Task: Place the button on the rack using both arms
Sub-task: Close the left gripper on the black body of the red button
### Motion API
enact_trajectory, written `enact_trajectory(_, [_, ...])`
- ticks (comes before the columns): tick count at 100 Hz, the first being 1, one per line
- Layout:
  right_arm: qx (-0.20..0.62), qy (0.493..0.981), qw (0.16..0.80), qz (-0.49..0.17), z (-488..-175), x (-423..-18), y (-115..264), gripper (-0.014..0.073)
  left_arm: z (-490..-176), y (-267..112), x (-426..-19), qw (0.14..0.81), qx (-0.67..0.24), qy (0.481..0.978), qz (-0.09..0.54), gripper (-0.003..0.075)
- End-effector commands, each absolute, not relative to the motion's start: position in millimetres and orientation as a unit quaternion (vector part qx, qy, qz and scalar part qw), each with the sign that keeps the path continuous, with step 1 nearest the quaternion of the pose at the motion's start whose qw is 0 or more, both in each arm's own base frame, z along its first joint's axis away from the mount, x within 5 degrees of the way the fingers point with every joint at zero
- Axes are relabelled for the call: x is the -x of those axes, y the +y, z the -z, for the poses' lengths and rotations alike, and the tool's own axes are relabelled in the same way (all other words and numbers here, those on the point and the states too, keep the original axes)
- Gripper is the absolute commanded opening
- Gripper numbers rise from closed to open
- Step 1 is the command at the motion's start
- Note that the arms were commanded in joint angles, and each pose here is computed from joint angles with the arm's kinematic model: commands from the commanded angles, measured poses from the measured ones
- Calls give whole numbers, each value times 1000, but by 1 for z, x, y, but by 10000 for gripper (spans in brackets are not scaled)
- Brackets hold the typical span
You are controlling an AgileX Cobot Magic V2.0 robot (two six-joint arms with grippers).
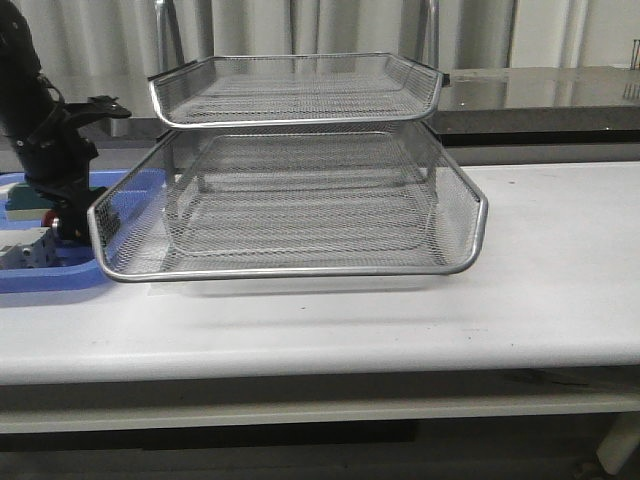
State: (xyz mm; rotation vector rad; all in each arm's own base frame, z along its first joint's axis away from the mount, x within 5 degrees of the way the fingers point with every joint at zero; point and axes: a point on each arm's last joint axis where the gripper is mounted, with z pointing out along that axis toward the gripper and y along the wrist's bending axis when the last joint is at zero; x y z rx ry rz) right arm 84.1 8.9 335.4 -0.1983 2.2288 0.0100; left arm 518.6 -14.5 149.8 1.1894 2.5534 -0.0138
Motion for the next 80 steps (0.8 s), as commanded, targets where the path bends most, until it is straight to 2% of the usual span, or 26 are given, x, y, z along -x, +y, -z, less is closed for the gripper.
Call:
enact_trajectory(1, [80, 875, 478, -5, -349, -87, 9, -68, -193, -17, -521, 220, -411, 885, -8, 577])
enact_trajectory(19, [80, 875, 478, -5, -349, -87, 9, -68, -192, -17, -521, 219, -411, 885, -7, 574])
enact_trajectory(26, [80, 875, 478, -5, -349, -87, 9, -68, -192, -18, -521, 217, -412, 885, -6, 538])
enact_trajectory(33, [80, 875, 478, -5, -349, -87, 9, -68, -192, -18, -519, 210, -413, 886, -2, 465])
enact_trajectory(55, [80, 875, 478, -5, -349, -87, 9, -68, -190, -18, -514, 186, -418, 889, 11, 162])
enact_trajectory(68, [80, 875, 478, -5, -349, -87, 9, -68, -196, -18, -513, 190, -418, 888, 9, 69])
enact_trajectory(80, [80, 875, 478, -5, -349, -87, 9, -68, -209, -18, -511, 200, -418, 886, 4, 35])
